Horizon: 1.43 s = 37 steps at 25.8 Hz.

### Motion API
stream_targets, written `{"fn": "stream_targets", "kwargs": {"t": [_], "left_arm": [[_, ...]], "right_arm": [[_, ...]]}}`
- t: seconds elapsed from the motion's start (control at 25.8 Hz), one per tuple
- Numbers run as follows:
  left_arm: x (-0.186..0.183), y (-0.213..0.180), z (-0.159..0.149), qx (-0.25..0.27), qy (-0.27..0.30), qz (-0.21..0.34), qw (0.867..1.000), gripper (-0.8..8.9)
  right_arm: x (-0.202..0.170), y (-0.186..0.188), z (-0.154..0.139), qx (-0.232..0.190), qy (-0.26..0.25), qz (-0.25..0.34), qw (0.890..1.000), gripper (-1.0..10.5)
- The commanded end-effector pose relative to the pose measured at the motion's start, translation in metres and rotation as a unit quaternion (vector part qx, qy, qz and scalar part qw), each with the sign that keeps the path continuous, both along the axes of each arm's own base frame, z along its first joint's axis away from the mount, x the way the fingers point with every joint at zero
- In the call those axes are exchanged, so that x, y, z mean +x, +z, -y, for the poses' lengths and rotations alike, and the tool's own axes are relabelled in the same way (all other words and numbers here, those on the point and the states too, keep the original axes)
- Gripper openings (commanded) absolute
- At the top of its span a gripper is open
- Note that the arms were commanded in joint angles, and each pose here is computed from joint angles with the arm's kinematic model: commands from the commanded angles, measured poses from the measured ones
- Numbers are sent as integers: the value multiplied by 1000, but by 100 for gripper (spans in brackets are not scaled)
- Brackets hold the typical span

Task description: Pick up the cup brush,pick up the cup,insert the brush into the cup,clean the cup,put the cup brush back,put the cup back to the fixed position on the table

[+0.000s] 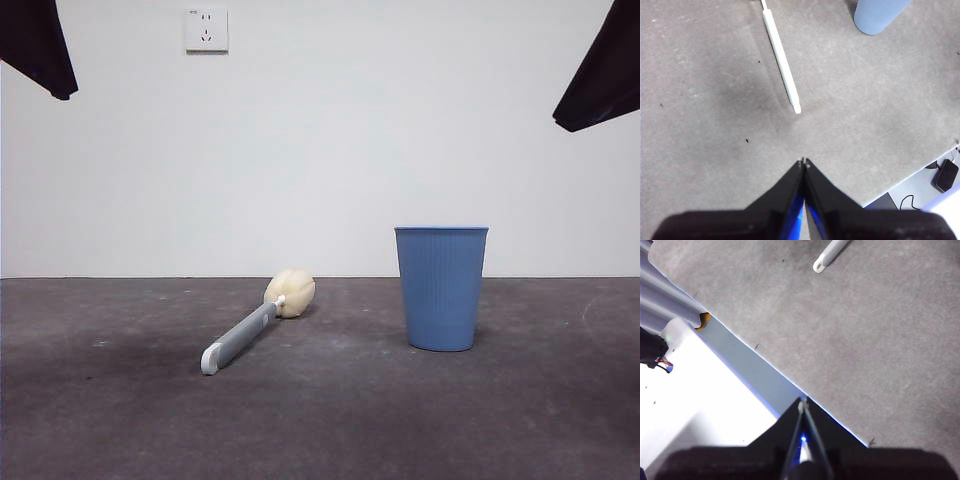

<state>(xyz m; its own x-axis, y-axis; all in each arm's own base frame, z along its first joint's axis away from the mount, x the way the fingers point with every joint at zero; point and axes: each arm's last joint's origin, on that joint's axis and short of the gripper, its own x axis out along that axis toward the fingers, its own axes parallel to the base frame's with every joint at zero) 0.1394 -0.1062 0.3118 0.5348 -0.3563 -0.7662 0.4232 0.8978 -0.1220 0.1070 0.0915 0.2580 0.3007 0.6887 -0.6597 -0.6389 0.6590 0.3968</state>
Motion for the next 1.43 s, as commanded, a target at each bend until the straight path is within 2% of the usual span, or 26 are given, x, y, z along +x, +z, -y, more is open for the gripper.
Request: {"fn": "stream_targets", "kwargs": {"t": [0.04, 0.31, 0.35, 0.43, 0.5, 0.58, 0.66, 0.7, 0.77, 1.05, 1.43], "left_arm": [[0, -2, 1, 5, -5, 3, 1000, -4], [0, -1, 1, 6, -10, 8, 1000, -3], [0, 3, -3, 11, -3, 34, 999, -3], [5, 19, -16, -2, 38, 132, 990, -3], [7, 32, -34, -58, 52, 243, 967, -3], [1, 32, -53, -109, 49, 341, 932, -3], [-10, 16, -72, -117, 82, 421, 896, -3], [-16, 2, -80, -109, 104, 445, 883, -3], [-27, -30, -92, -90, 139, 461, 872, -3], [-38, -100, -104, -62, 188, 443, 874, -3], [-41, -152, -106, -57, 208, 379, 900, -3]], "right_arm": [[0, 0, 0, 0, -1, 0, 1000, 2], [0, 0, 0, 0, -1, 0, 1000, 2], [0, 0, 0, 0, -1, 0, 1000, 2], [0, 0, 0, 0, -1, 0, 1000, 2], [0, 0, 0, -1, -1, 0, 1000, 2], [0, 0, 0, -1, -1, 0, 1000, 2], [0, 0, 0, -1, -1, 0, 1000, 2], [0, 0, 0, -1, -1, -1, 1000, 2], [0, 0, 0, -1, -1, -1, 1000, 2], [0, 0, 0, -1, -1, -1, 1000, 2], [0, 0, 0, -1, -1, -1, 1000, 2]]}}
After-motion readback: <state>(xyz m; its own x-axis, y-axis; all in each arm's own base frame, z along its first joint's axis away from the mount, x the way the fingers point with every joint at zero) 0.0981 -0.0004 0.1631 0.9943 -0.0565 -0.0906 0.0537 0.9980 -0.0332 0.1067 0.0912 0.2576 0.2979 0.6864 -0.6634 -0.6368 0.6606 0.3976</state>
